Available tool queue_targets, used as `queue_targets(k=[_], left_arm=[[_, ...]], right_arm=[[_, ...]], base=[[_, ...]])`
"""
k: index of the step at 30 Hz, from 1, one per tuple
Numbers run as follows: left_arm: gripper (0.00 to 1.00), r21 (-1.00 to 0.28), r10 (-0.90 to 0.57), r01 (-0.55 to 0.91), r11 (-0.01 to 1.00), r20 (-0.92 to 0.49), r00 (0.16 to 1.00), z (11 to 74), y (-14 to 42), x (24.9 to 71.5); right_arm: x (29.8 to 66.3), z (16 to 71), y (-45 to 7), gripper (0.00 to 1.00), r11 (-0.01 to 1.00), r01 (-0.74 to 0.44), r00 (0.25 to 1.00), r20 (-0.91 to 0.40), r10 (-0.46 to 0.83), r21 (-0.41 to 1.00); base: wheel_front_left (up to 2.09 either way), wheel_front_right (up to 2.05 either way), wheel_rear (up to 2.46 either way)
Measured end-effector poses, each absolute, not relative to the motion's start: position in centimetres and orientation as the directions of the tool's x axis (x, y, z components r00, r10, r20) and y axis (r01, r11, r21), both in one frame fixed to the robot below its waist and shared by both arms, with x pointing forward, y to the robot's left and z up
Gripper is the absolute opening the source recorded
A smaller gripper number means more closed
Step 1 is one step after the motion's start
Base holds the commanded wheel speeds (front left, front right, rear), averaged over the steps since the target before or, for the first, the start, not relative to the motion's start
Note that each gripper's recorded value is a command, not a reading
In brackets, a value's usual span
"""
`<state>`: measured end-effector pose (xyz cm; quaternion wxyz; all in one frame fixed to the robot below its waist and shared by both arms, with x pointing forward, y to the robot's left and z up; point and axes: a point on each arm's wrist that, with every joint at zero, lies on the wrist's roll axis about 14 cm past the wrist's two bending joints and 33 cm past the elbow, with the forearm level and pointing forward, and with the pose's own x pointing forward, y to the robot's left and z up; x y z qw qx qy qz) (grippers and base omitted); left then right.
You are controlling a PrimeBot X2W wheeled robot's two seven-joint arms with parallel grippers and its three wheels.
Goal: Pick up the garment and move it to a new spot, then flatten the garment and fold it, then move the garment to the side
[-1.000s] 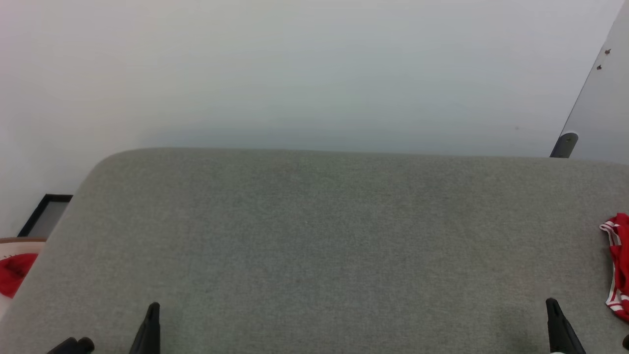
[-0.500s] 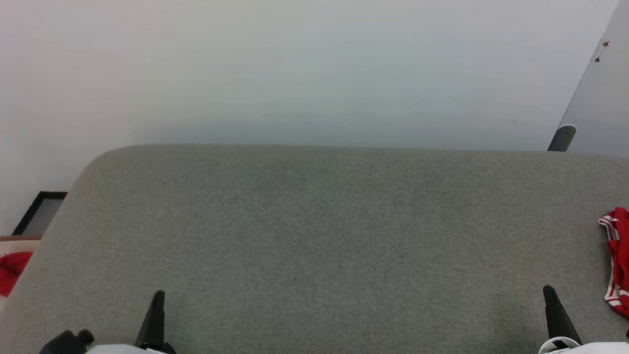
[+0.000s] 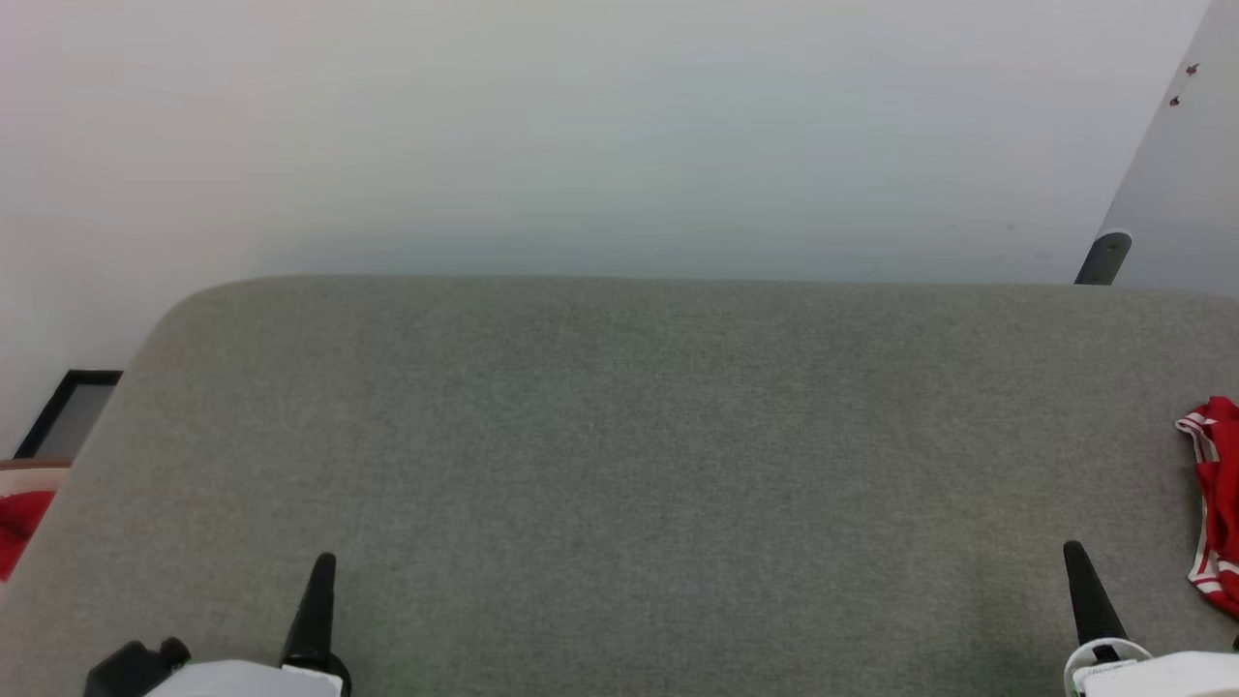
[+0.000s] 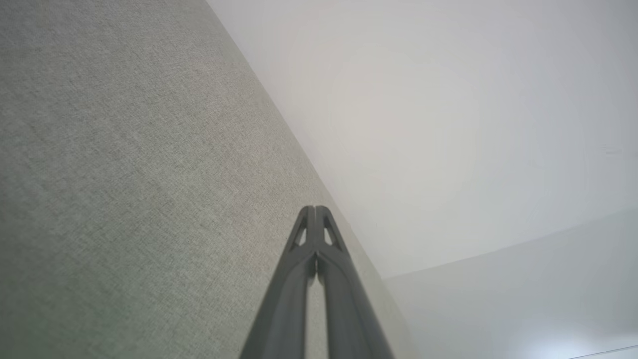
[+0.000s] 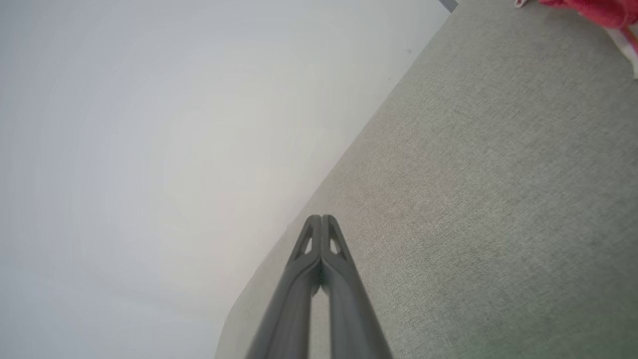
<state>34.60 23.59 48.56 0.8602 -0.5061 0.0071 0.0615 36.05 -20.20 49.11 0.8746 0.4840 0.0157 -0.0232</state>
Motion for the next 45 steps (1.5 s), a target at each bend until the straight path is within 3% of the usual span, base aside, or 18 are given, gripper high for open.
queue_targets(k=[45], left_arm=[[0.00,-0.993,0.023,-0.035,0.116,-0.033,0.999,50.0,20.9,37.8]], right_arm=[[38.1,50.1,-20.0,0.00,0.131,0.026,1.000,-0.026,-0.004,0.991]], base=[[0.00,0.00,0.00]])
